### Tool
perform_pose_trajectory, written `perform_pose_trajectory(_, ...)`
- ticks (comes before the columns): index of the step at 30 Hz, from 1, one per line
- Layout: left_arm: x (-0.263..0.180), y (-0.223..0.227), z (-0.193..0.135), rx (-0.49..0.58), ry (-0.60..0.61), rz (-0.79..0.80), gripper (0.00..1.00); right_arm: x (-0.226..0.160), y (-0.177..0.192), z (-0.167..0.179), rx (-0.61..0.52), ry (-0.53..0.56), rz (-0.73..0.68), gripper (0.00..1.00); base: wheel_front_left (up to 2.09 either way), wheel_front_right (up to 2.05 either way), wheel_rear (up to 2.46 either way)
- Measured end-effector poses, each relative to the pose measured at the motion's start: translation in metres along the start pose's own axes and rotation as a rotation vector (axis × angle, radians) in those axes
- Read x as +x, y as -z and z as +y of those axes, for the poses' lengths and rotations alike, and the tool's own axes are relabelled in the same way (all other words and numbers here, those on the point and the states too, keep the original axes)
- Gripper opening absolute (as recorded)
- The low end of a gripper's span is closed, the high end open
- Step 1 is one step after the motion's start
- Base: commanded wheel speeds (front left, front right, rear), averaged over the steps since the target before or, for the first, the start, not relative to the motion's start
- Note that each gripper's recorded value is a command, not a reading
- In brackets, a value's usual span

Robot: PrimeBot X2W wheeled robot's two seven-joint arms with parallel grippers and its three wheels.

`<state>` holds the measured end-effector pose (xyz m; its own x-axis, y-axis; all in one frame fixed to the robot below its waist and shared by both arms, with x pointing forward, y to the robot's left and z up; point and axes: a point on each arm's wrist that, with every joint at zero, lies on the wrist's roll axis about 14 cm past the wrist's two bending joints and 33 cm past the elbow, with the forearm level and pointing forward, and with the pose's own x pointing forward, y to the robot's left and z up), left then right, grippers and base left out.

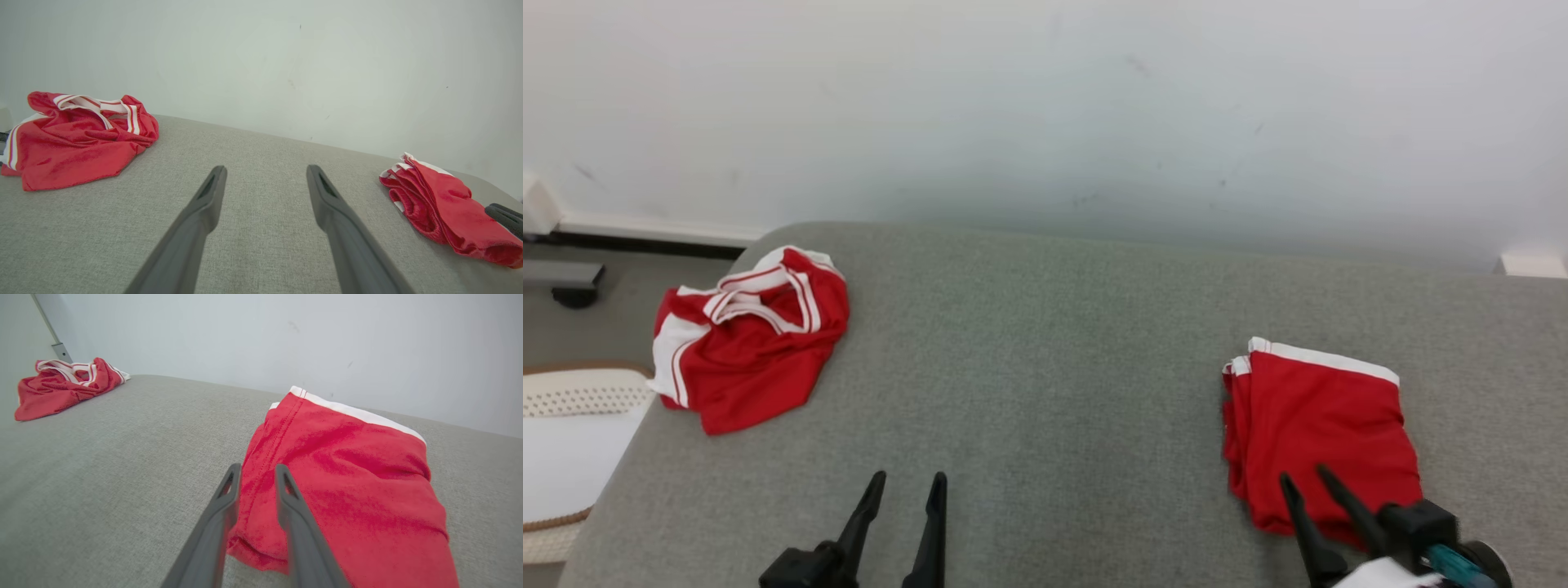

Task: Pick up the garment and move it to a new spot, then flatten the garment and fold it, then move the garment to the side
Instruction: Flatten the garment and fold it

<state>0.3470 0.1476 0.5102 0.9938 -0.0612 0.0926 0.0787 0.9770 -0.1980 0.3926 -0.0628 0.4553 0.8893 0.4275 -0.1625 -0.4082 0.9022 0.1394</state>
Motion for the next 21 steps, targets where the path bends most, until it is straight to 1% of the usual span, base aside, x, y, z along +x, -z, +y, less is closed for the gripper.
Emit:
perform_pose_trajectory(2,-0.004,-0.002,0.0,0.004,0.002,-0.007,1.0,-0.012,-0.01,-0.01,0.013,0.038,-0.043,1.0,0.0,0.0,0.0)
perform_pose_trajectory(7,-0.009,-0.005,-0.002,0.029,0.022,-0.017,1.0,-0.046,-0.032,-0.042,0.004,0.144,-0.139,1.0,0.0,0.0,0.0)
perform_pose_trajectory(12,-0.018,-0.002,-0.005,0.036,0.045,-0.007,1.0,-0.081,-0.05,-0.068,-0.027,0.237,-0.232,1.0,0.0,0.0,0.0)
perform_pose_trajectory(16,-0.022,-0.001,-0.004,0.041,0.048,-0.006,1.0,-0.104,-0.05,-0.084,-0.018,0.307,-0.261,1.0,0.0,0.0,0.0)
perform_pose_trajectory(21,-0.025,-0.001,-0.003,0.041,0.048,-0.003,1.0,-0.124,-0.04,-0.098,-0.007,0.367,-0.255,1.0,0.0,0.0,0.0)
